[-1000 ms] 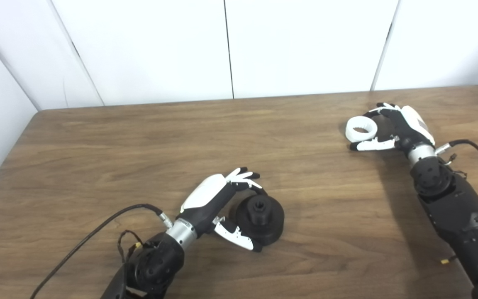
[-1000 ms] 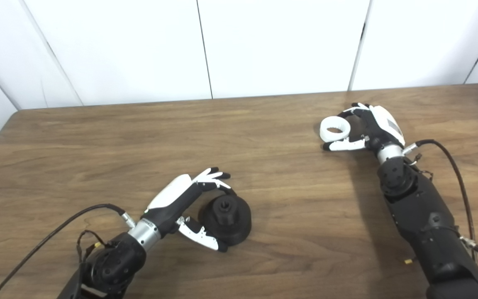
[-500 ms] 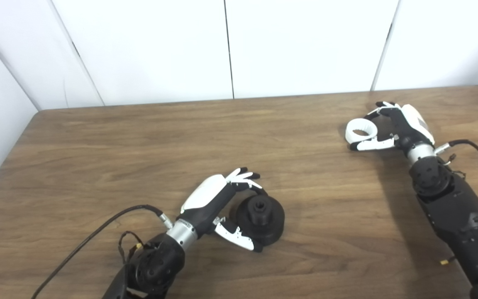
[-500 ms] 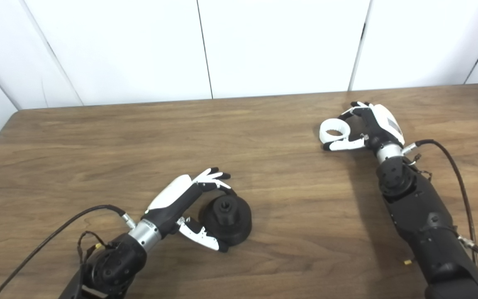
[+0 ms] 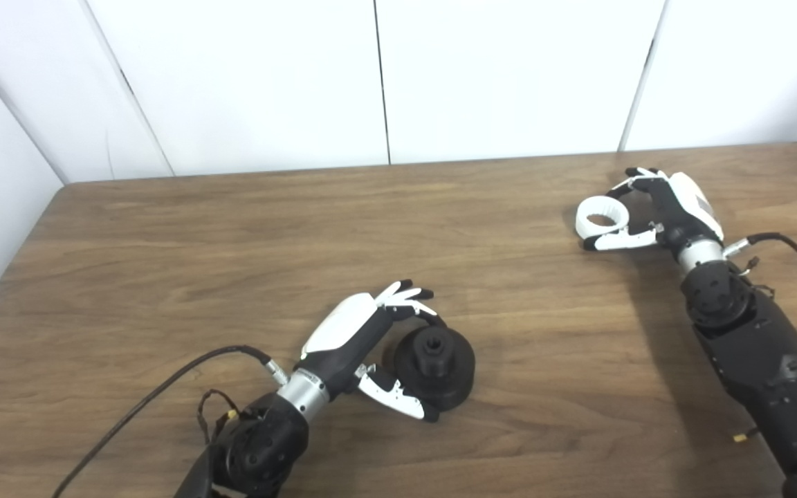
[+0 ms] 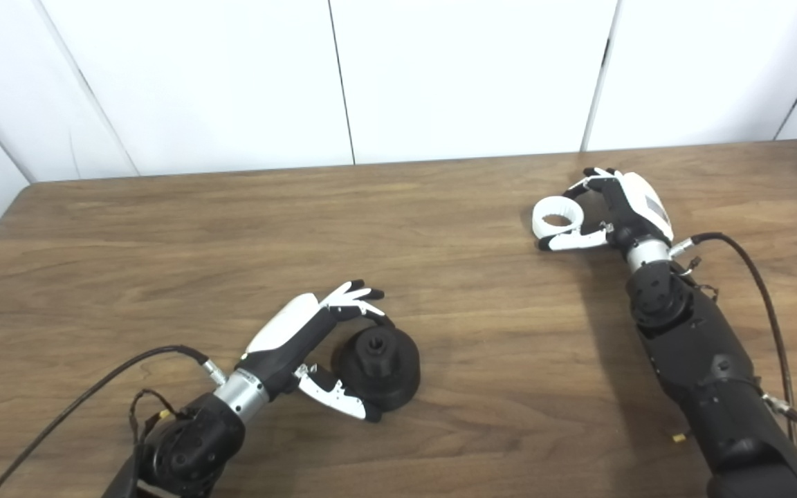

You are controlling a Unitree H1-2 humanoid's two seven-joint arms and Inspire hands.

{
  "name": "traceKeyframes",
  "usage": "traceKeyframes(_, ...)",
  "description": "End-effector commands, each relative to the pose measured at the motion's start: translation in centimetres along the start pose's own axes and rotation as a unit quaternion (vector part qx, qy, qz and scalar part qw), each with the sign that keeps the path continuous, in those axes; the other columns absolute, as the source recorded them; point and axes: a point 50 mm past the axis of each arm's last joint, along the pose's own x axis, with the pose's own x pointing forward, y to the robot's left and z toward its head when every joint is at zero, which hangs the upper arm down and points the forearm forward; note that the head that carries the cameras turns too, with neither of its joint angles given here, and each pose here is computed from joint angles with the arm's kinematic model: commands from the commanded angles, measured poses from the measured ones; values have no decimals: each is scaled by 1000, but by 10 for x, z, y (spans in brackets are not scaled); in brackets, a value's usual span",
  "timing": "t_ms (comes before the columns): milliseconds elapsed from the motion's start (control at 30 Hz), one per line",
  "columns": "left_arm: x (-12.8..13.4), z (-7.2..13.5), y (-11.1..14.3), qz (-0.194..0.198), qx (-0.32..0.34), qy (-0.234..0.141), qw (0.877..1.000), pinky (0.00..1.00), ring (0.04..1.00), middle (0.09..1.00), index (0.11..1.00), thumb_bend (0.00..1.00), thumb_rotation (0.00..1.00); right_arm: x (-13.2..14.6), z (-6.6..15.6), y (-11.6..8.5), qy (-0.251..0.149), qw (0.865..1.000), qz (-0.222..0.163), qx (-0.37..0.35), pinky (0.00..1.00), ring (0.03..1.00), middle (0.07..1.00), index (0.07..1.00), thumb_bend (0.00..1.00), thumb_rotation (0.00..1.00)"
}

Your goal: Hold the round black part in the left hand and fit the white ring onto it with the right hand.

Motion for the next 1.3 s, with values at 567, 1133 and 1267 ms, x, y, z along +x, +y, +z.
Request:
traceKeyframes(567,0,-11,-6,-29,4,28,999,923,1000,923,605,896,178,-3,21,-22,-37,999,-24,-19,1000,981,892,490,525,143)
traceKeyframes(1133,1,-15,-9,-30,1,26,999,925,1000,921,601,898,175,-34,47,-38,-81,996,-3,-37,978,978,889,489,525,147)
traceKeyframes(1267,2,-15,-10,-30,4,25,999,921,1000,921,600,899,181,-45,57,-38,-94,995,5,-30,995,982,890,488,525,145)
